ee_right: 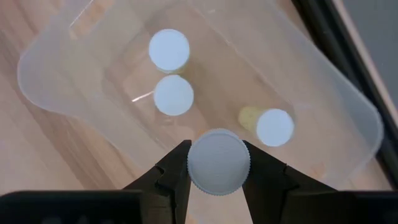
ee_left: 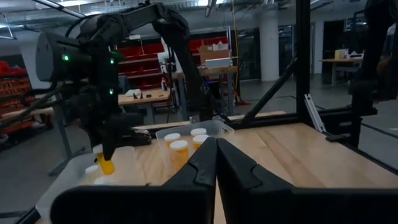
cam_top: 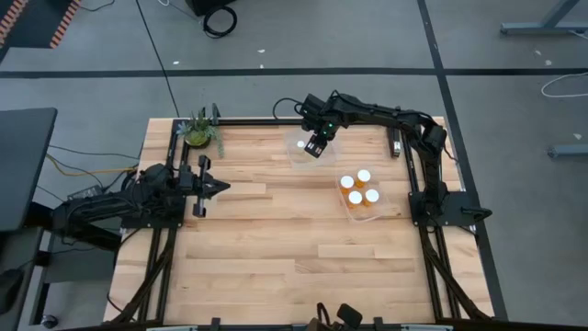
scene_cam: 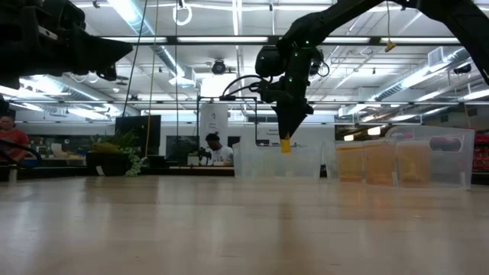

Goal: Pick and place medicine bottles into bin by pill shape (circle, oval)
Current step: Put the small orange pill bottle into the top transparent bin

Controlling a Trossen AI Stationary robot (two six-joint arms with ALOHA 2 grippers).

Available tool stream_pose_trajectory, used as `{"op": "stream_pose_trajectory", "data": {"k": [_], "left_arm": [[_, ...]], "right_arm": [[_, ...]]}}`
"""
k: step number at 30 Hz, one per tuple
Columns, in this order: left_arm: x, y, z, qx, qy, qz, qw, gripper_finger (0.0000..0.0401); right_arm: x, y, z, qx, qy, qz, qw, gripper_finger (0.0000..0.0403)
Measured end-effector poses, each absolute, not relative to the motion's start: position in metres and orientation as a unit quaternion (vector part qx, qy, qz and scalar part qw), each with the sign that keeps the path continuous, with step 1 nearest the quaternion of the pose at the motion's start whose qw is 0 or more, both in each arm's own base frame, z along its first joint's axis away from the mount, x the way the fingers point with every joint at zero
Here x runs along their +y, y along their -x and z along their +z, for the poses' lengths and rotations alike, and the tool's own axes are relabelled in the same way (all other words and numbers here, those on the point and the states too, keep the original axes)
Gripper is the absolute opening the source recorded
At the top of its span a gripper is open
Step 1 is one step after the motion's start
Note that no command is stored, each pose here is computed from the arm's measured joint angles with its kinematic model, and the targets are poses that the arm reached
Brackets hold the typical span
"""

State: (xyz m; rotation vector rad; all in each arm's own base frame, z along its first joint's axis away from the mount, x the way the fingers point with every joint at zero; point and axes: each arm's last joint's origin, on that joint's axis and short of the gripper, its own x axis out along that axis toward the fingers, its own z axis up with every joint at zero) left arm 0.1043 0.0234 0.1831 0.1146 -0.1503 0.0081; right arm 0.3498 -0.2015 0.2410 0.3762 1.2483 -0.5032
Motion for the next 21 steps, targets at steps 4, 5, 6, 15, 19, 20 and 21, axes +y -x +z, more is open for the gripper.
{"op": "stream_pose_trajectory", "data": {"k": [4, 5, 6, 15, 19, 20, 21], "left_arm": [[0.023, -0.104, 0.183, -0.076, -0.056, 0.003, 0.996, 0.0007], [0.023, -0.104, 0.183, -0.076, -0.056, 0.002, 0.996, 0.0007], [0.023, -0.104, 0.183, -0.077, -0.056, 0.002, 0.995, 0.0007], [0.023, -0.104, 0.183, -0.076, -0.055, 0.002, 0.996, 0.0024], [0.023, -0.104, 0.183, -0.073, -0.055, 0.002, 0.996, 0.0014], [0.023, -0.104, 0.182, -0.069, -0.053, 0.002, 0.996, 0.0013], [0.023, -0.104, 0.181, -0.065, -0.052, 0.002, 0.997, 0.0012]], "right_arm": [[-0.200, -0.347, 0.228, 0.582, -0.175, -0.231, 0.760, 0.0131], [-0.200, -0.346, 0.223, 0.584, -0.175, -0.231, 0.758, 0.0131], [-0.199, -0.345, 0.218, 0.587, -0.176, -0.230, 0.756, 0.0131], [-0.197, -0.342, 0.191, 0.582, -0.170, -0.229, 0.761, 0.0131], [-0.194, -0.342, 0.184, 0.580, -0.168, -0.226, 0.765, 0.0131], [-0.194, -0.342, 0.183, 0.577, -0.167, -0.226, 0.767, 0.0131], [-0.193, -0.343, 0.182, 0.576, -0.166, -0.224, 0.769, 0.0131]]}}
